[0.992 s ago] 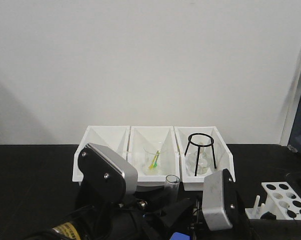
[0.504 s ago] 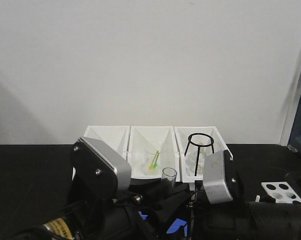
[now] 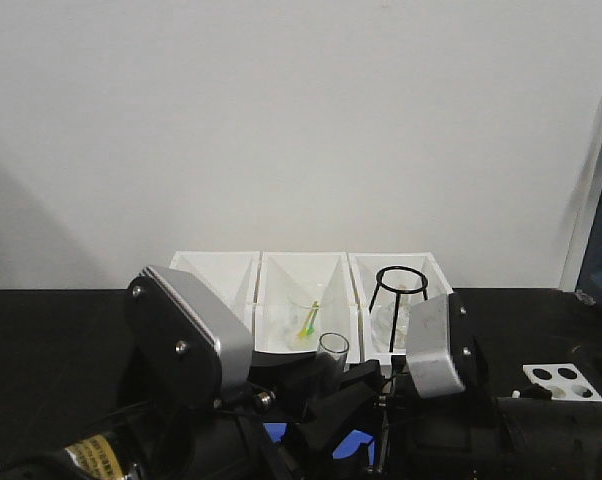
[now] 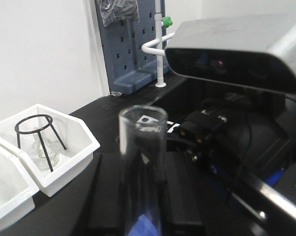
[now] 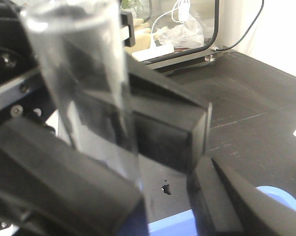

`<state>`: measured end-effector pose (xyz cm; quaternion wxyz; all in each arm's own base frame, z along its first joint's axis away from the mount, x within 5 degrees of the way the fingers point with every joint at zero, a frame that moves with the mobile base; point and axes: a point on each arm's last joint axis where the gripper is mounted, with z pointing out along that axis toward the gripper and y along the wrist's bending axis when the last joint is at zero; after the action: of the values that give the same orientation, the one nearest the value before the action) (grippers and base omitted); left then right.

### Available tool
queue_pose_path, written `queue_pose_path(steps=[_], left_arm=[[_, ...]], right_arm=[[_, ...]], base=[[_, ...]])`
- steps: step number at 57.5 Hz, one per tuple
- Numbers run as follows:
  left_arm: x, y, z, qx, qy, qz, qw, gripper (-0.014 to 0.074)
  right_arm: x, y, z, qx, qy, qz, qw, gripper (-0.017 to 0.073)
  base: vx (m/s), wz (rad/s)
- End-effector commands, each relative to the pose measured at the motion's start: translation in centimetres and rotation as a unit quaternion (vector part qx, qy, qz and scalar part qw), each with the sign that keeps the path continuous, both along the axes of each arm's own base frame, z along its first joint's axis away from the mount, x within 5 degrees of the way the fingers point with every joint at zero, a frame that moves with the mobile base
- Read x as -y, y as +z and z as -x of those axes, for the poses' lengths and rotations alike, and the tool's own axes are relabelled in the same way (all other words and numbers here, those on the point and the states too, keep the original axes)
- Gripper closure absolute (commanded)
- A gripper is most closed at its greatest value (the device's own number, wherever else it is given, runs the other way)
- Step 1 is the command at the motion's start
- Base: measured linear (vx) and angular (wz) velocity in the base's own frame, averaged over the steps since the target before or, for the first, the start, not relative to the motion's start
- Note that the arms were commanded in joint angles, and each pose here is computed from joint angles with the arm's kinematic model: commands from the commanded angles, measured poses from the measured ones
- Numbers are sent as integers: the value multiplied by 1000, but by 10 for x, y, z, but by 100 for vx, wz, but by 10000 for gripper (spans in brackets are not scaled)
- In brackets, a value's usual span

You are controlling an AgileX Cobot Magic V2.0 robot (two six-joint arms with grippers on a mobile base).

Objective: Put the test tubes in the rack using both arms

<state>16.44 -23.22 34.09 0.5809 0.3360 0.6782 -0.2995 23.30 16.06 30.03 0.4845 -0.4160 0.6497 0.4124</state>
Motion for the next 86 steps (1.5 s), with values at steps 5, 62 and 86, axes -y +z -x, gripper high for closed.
queue_pose_path(steps=[5,62,86], left_arm=[[-5,29,2,46,6,55,997,614],[-5,27,2,39,4,48,998,551],[-7,31,4,43,5,56,998,195]], right_arm=[[0,25,1,9,-5,-63,998,162],[0,25,1,9,-5,-64,998,568],[0,25,1,7,-5,-64,998,567]], base=[[0,0],[0,0],[0,0]])
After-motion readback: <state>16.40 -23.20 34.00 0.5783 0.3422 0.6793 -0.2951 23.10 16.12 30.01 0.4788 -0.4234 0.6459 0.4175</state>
